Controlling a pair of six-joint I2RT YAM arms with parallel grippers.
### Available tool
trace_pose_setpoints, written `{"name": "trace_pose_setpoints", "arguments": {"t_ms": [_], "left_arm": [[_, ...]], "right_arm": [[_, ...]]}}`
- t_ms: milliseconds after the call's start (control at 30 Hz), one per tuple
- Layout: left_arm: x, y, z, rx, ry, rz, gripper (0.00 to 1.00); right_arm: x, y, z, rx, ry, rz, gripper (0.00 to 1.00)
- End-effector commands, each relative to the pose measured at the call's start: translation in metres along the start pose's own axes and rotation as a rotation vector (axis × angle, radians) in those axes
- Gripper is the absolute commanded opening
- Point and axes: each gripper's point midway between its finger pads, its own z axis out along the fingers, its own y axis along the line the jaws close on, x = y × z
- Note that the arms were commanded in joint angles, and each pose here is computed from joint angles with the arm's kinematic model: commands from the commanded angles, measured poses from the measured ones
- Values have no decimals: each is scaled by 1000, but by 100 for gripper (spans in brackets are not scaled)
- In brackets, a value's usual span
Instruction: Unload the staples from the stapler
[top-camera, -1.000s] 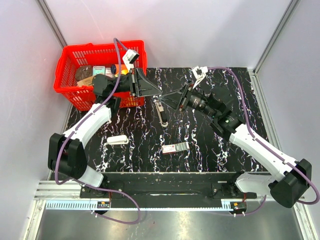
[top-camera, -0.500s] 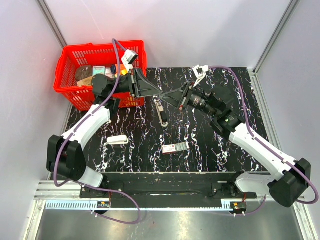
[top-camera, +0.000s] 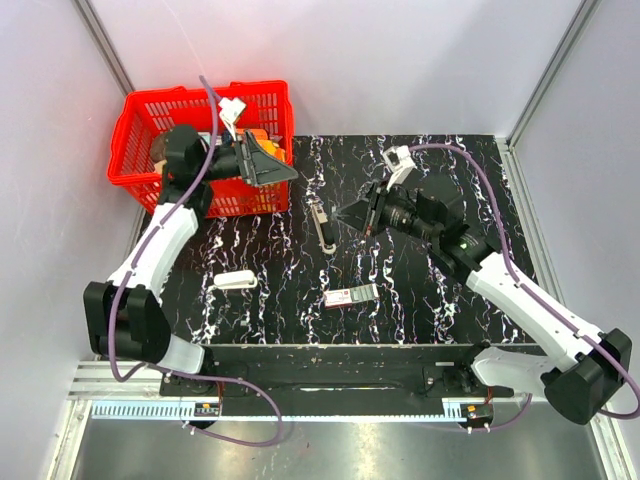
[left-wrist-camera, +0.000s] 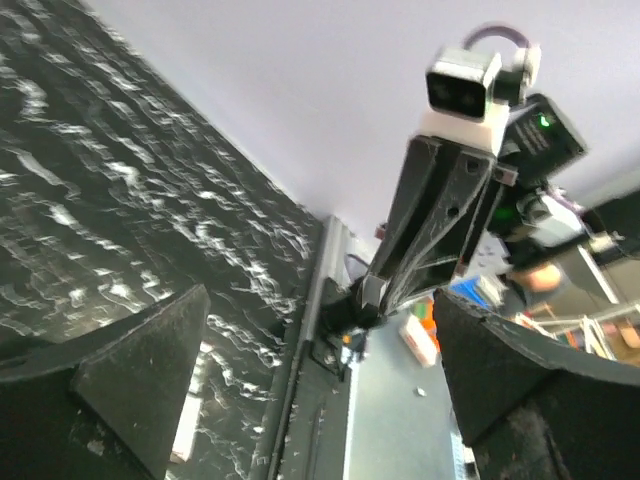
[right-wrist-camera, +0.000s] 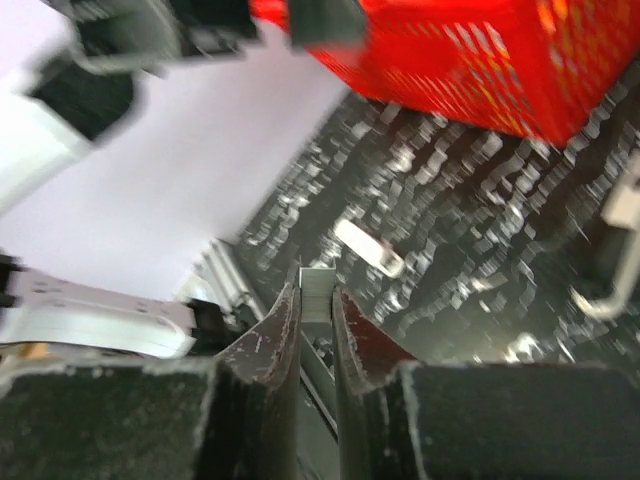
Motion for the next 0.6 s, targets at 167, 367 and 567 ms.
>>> {"name": "trace_pose_setpoints", "arguments": {"t_ms": [167,367,567], "left_arm": [[31,78,-57,-537,104,279,99],[56,95,-79,-638,160,372,99],[86,109,-78,-637,240,381,99]], "right_arm": [[113,-138,-44,618,438,29,2],[139,-164,-64,736,491,24,0],[167,-177,-75,775,549,26,0]]}}
